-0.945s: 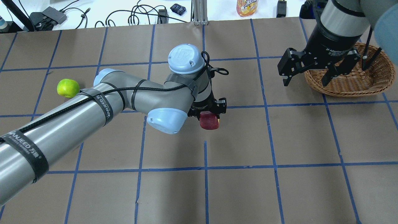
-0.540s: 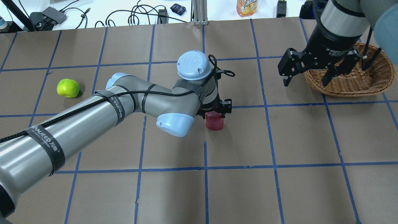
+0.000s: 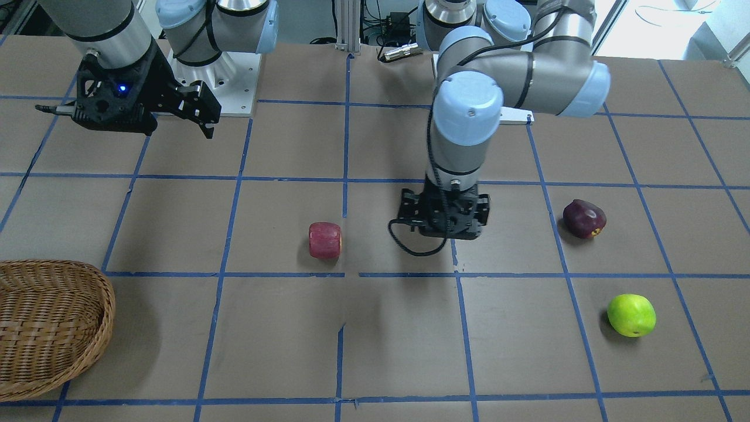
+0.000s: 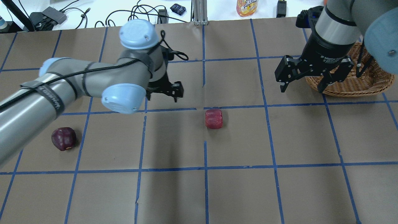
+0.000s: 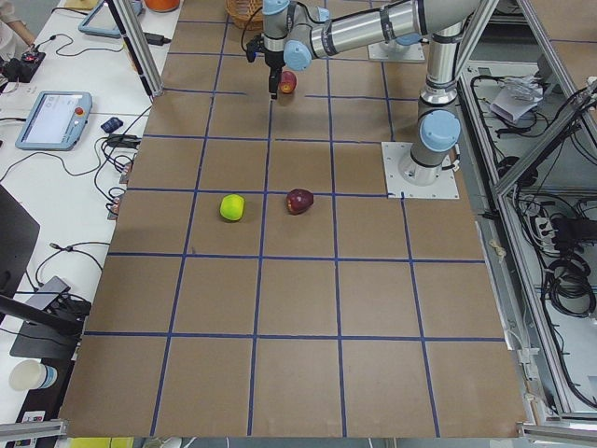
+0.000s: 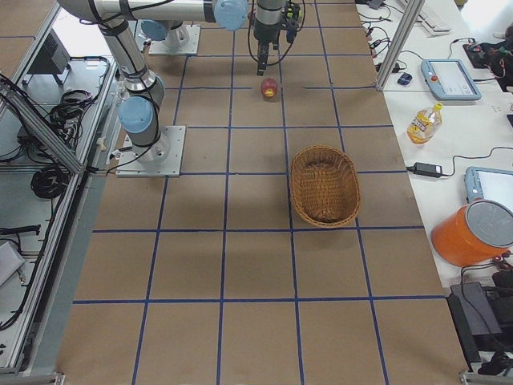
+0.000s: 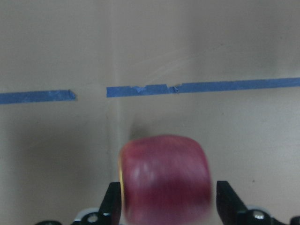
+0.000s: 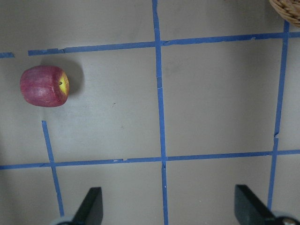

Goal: Put all apples into basket
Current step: 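Open left gripper to set apple down while right gripper descends onto it, then grasp pinkish-red apple with right gripper while left grasps dark apple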

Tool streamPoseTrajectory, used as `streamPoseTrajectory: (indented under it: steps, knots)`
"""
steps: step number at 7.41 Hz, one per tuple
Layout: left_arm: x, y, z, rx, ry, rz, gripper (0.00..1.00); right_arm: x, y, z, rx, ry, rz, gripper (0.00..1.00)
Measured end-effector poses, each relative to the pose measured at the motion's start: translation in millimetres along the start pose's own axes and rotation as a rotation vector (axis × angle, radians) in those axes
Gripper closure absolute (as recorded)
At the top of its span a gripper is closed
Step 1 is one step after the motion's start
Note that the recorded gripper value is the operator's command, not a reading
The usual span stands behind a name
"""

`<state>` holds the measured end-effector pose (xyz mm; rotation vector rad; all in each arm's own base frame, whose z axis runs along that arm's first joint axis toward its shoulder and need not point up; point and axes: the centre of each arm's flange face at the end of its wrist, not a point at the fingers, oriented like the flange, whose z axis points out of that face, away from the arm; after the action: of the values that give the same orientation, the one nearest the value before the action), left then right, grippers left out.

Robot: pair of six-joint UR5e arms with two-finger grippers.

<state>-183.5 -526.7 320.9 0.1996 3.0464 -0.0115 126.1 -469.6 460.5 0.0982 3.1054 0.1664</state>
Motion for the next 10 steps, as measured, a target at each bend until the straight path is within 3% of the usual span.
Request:
streamPoseTrajectory:
  steps: [2, 5, 8, 10]
  knots:
    - [-115, 12, 4, -0.055, -0.009, 0.054, 0.00, -41, -28, 35, 0.018, -0.023, 0.024, 0.00]
    - [-269, 45, 43, -0.095, 0.082, -0.018, 0.00, -129, -49, 106, 0.017, -0.018, 0.043, 0.00]
    - [-320, 60, 80, -0.114, 0.110, -0.099, 0.00, -181, -50, 178, -0.079, 0.025, -0.020, 0.00]
    - [-326, 68, 103, -0.147, 0.120, -0.180, 0.00, -191, -57, 203, -0.100, 0.021, -0.037, 0.00]
